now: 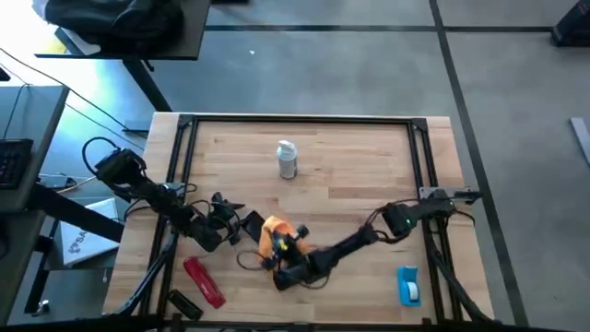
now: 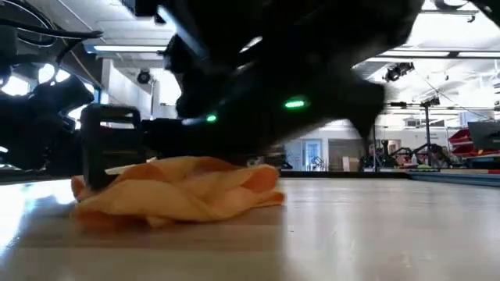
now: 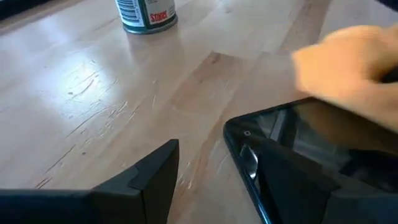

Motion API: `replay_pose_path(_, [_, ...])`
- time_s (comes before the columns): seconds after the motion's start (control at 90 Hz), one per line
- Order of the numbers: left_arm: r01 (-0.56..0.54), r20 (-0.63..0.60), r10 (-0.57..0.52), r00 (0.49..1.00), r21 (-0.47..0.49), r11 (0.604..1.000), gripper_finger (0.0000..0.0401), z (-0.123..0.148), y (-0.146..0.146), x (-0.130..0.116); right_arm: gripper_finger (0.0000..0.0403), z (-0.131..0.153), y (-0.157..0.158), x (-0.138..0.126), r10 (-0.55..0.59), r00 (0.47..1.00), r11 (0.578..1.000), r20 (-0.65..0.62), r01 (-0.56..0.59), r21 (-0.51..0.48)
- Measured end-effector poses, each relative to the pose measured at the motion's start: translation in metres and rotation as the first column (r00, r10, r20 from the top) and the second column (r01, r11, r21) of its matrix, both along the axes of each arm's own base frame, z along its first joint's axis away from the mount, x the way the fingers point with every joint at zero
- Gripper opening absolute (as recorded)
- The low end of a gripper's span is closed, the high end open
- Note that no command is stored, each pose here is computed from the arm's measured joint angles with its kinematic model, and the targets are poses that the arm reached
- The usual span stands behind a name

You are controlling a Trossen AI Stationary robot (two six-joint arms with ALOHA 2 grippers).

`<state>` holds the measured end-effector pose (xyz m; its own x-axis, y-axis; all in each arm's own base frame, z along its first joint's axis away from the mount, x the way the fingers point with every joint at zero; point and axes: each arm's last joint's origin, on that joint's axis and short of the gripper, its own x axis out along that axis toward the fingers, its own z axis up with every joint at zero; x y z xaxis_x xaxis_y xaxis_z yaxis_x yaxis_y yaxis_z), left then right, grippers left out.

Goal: Apply microfiber cloth
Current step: Wipe the front and back of the cellphone with the yellow microfiber cloth

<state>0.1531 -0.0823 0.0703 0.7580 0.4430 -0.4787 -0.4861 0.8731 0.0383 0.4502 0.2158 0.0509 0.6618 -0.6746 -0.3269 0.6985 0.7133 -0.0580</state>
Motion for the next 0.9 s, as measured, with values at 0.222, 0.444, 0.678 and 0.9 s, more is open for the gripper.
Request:
replay_pose_path(0.222, [-0.002, -0.002, 0.002, 1.000, 0.005, 1.000, 0.0204, 0.000, 0.000, 0.000, 0.0000, 0.011, 0.030, -0.034, 0.026, 0.998, 1.000, -0.063, -0.026, 0.004])
replay_pose_path(0.444, [-0.003, 0.000, 0.003, 1.000, 0.006, 1.000, 0.0204, 0.000, 0.000, 0.000, 0.0000, 0.042, 0.013, -0.018, -0.031, 1.000, 0.995, 0.001, 0.031, -0.097])
replay_pose_path(0.678, [-0.004, 0.003, 0.004, 1.000, 0.005, 1.000, 0.0204, 0.000, 0.000, 0.000, 0.0000, 0.032, -0.048, 0.047, 0.200, 0.979, 0.979, 0.039, -0.198, -0.041])
replay_pose_path(0.9, [-0.004, 0.001, 0.004, 1.000, 0.007, 1.000, 0.0204, 0.000, 0.001, -0.001, 0.0000, 0.011, -0.072, 0.059, 0.253, 0.966, 0.967, 0.050, -0.253, -0.001])
